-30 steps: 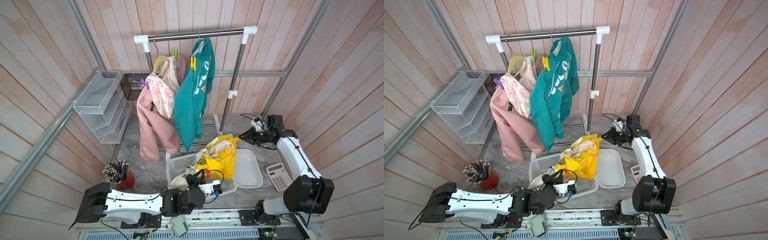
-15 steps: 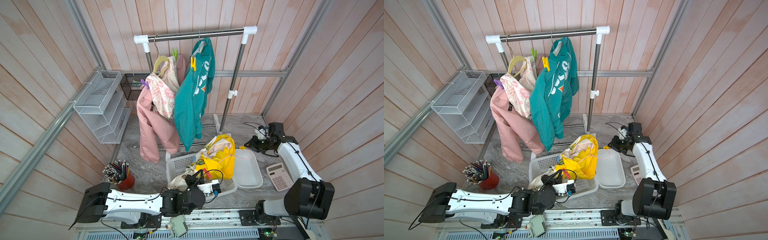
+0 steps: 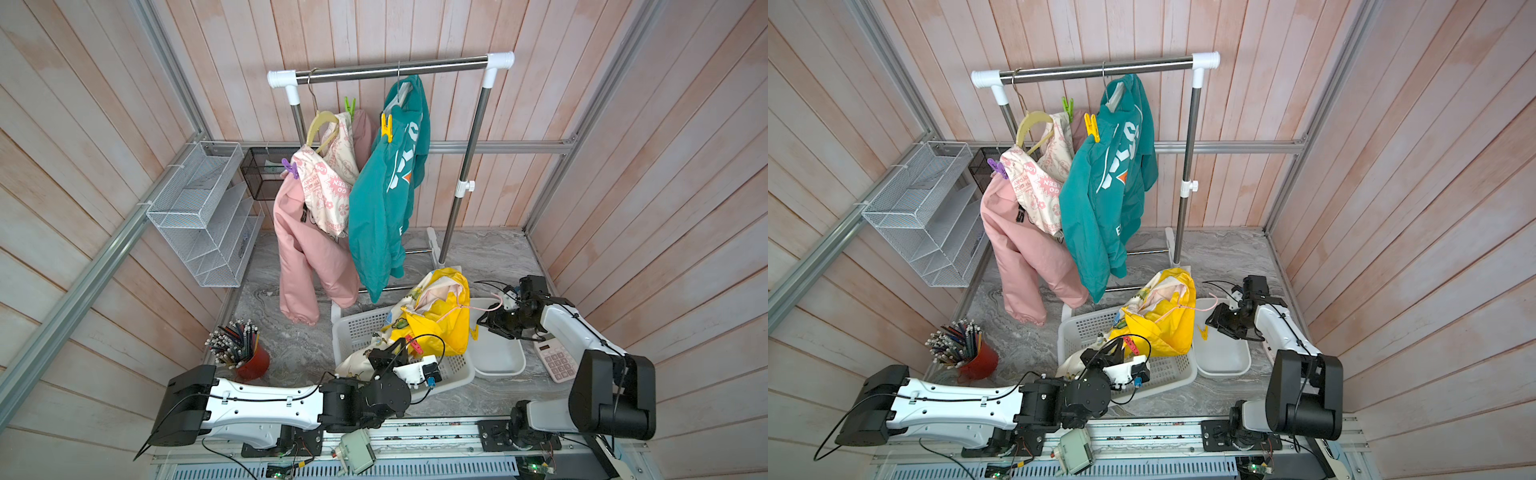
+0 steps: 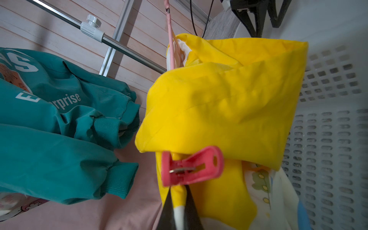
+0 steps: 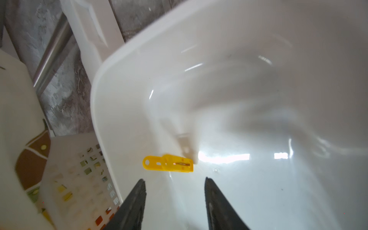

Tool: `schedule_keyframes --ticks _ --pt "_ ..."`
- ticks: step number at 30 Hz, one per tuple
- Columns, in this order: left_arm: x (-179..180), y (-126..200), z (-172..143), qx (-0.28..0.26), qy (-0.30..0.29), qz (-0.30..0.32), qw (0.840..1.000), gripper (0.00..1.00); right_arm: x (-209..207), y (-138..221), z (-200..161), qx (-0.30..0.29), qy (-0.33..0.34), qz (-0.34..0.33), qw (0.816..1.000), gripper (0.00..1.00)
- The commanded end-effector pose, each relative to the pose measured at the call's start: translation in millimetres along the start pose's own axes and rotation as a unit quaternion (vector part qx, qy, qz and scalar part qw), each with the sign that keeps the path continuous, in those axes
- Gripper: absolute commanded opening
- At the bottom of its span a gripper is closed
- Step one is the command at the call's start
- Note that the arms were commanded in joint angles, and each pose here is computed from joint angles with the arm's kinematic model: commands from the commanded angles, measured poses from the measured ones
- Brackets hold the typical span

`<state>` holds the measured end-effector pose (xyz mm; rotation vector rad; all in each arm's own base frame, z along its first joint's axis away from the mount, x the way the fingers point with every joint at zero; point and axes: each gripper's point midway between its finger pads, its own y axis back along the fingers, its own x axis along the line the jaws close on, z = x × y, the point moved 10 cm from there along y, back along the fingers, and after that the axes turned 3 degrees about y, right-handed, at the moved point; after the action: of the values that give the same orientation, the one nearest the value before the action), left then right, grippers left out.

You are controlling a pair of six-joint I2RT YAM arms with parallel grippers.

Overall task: Remove the clothespins securing jackets to the hanger
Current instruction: Place the clothespin in the storage box, then remove the clothespin from the hanger.

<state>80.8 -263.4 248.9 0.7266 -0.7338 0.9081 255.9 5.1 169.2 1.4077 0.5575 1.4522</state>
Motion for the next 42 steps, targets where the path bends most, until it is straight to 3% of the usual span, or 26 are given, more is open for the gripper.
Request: schedule_keyframes --ticks 1,6,16,20,24,33,42 --pt "18.1 1.2 8.2 -0.005 0.061 0.017 0.998 0.00 18.2 39.5 22.2 -0.105 0.051 -0.020 0.993 0.57" --pt "29.3 1.9 12.6 -0.021 0.117 -0.002 0.993 0.00 34.3 71.0 20.7 -0.193 0.081 0.010 0.978 0.62" --pt "65.5 1.9 23.6 -0.048 0.251 -0.038 0.966 0.00 54.0 97.8 -4.8 -0.296 0.159 0.117 0.935 0.62" --pt "73.9 1.3 25.8 -0.047 0.286 -0.065 0.955 0.00 63.4 113.5 -10.5 -0.350 0.195 0.151 0.904 0.62" --pt "78.9 -1.2 23.1 -0.049 0.325 -0.087 0.940 0.00 79.9 127.0 -14.6 -0.407 0.232 0.206 0.859 0.62" --pt "88.8 -10.1 10.0 -0.037 0.399 -0.128 0.907 0.00 128.6 125.4 -25.8 -0.443 0.327 0.269 0.790 0.64" --pt "86.0 -12.1 4.5 -0.036 0.416 -0.163 0.894 0.00 158.0 122.3 -15.7 -0.444 0.359 0.325 0.754 0.63"
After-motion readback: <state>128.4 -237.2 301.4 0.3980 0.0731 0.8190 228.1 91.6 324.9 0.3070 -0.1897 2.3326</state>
